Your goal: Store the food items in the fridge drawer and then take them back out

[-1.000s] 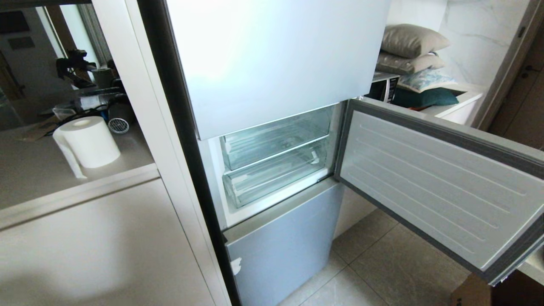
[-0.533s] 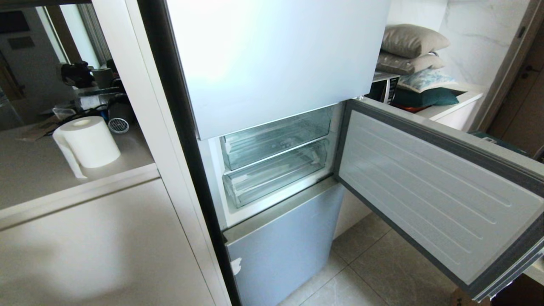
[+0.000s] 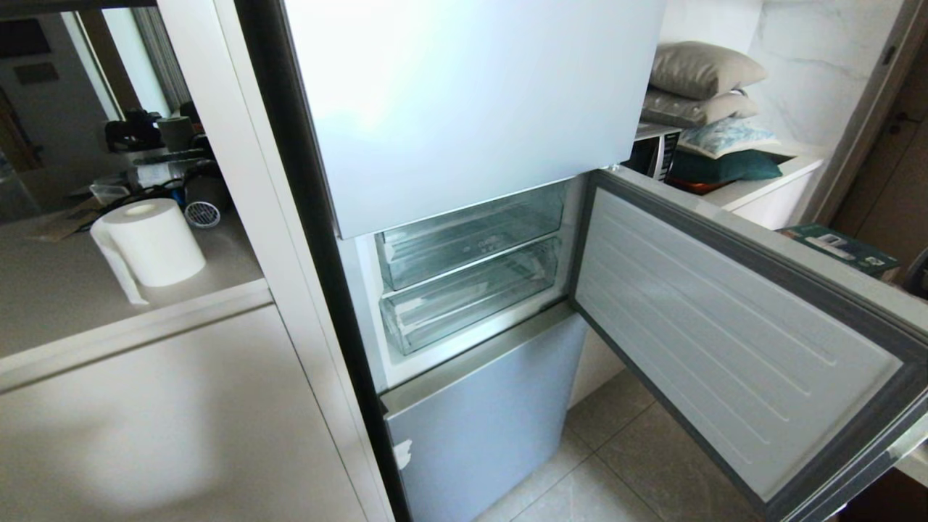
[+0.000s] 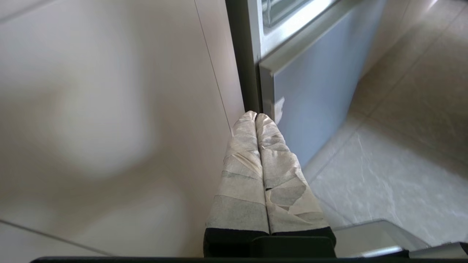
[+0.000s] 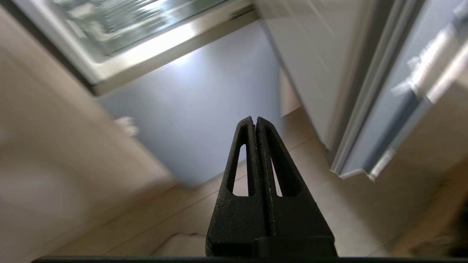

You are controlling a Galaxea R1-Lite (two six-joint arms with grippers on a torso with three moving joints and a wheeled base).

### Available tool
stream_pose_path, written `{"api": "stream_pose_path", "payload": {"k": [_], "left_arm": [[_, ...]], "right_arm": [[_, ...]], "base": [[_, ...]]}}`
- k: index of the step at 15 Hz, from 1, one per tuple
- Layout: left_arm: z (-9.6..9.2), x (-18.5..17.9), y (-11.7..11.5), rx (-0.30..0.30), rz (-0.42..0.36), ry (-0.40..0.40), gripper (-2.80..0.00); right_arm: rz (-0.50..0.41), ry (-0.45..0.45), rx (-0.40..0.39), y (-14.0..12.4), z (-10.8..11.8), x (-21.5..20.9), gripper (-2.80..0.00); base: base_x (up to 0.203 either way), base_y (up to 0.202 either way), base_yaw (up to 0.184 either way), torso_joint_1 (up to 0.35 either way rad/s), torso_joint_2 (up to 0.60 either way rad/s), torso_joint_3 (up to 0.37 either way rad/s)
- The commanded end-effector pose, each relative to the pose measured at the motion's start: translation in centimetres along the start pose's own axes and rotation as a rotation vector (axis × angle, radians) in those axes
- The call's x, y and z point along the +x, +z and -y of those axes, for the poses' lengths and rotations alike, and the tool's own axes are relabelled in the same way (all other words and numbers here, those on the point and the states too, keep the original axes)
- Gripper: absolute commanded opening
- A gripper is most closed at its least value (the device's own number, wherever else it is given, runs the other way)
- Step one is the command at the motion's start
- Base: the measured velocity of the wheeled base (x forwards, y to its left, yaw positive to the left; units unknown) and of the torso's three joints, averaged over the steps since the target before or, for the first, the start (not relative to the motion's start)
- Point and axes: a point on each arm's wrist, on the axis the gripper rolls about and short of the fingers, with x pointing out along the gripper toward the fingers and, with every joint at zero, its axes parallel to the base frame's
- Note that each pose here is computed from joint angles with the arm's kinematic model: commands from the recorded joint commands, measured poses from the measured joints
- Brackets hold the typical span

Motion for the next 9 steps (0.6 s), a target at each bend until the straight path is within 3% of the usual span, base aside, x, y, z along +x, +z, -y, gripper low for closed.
{"api": "stream_pose_path", "payload": {"k": [1, 6, 9], "left_arm": [[0.1, -0.3, -0.2, 0.004, 0.035, 0.008, -2.8], [0.1, -0.3, -0.2, 0.005, 0.036, 0.008, -2.8], [0.1, -0.2, -0.3, 0.023, 0.052, 0.012, -2.8]], "right_arm": [[-0.13, 0.013, 0.051, 2.9, 0.0, 4.2, -2.8], [-0.098, 0.025, 0.069, 5.6, 0.2, 8.9, -2.8], [-0.072, -0.075, 0.072, 6.2, 0.8, 10.9, -2.8]], "base": [[0.0, 0.0, 0.0, 0.0, 0.0, 0.0], [0.0, 0.0, 0.0, 0.0, 0.0, 0.0], [0.0, 0.0, 0.0, 0.0, 0.0, 0.0]]}}
